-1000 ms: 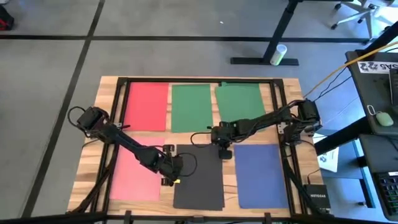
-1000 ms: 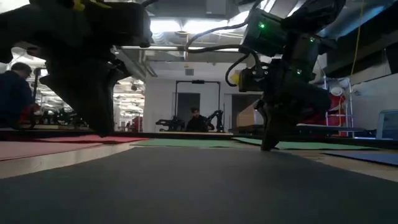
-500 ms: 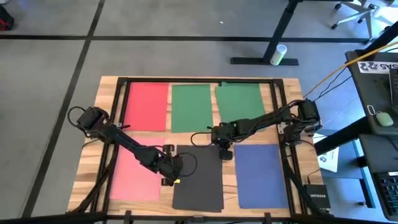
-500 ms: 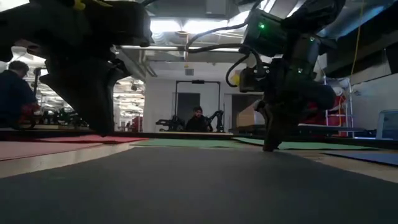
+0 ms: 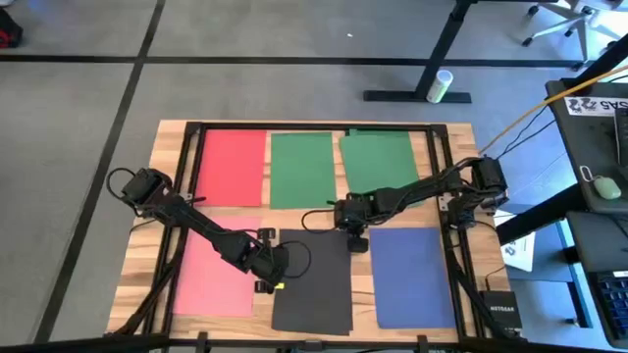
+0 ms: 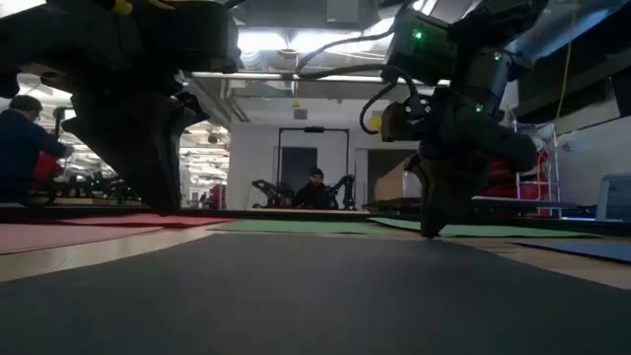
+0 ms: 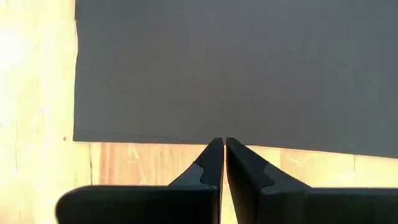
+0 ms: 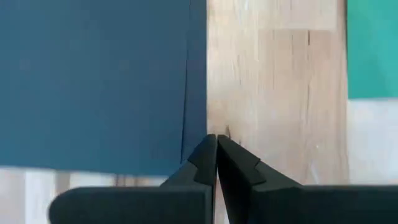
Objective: Organize paper
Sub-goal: Stack the black paper on top of the black paper, then stack the green paper on top of the green paper
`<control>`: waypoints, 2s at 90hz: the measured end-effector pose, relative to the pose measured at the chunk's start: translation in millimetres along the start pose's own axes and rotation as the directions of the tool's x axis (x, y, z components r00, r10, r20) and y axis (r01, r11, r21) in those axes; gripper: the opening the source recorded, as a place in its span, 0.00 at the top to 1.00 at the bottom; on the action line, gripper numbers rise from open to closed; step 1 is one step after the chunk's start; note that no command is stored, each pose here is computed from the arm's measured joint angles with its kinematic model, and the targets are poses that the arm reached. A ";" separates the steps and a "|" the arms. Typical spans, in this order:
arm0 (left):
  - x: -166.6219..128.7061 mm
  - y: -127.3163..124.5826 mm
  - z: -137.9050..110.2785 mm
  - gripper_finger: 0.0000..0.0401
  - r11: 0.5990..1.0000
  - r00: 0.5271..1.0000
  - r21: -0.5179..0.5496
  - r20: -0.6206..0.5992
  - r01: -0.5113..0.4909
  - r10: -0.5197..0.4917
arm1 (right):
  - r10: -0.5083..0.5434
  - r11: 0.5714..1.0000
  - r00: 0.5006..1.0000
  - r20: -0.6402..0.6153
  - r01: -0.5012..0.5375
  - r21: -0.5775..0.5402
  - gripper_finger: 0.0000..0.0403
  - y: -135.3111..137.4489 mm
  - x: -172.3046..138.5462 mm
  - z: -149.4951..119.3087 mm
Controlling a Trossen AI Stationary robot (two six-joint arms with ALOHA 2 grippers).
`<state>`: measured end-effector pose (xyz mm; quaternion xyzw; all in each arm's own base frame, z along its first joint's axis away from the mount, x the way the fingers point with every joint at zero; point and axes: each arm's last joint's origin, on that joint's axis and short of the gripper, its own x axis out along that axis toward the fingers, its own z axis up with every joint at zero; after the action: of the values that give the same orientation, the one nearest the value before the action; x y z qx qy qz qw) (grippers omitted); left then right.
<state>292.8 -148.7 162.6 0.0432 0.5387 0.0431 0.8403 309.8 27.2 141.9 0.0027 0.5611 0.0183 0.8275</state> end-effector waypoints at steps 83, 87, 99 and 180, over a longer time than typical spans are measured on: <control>3.4 11.7 4.5 1.00 0.997 1.000 0.077 -0.006 -0.020 0.021 | -0.331 0.942 0.925 -0.185 0.334 -0.012 0.54 -12.4 -5.3 -40.3; 3.7 12.9 5.1 1.00 0.996 1.000 0.081 -0.006 -0.022 0.022 | -0.327 0.944 0.928 -0.180 0.330 -0.014 0.54 -12.3 -4.7 -41.2; 5.3 18.5 5.7 1.00 0.993 0.999 0.111 -0.021 -0.032 0.035 | -0.322 0.946 0.931 -0.173 0.324 -0.014 0.56 -12.4 -3.7 -42.2; 8.4 28.8 9.5 1.00 0.993 0.999 0.111 -0.026 -0.045 0.048 | -0.282 0.959 0.949 -0.140 0.277 -0.055 1.00 -12.2 -4.1 -33.9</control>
<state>304.2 -119.4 162.4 0.1014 0.5510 0.0333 0.8276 277.1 14.4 132.8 -0.0924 0.6147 -0.0891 0.7782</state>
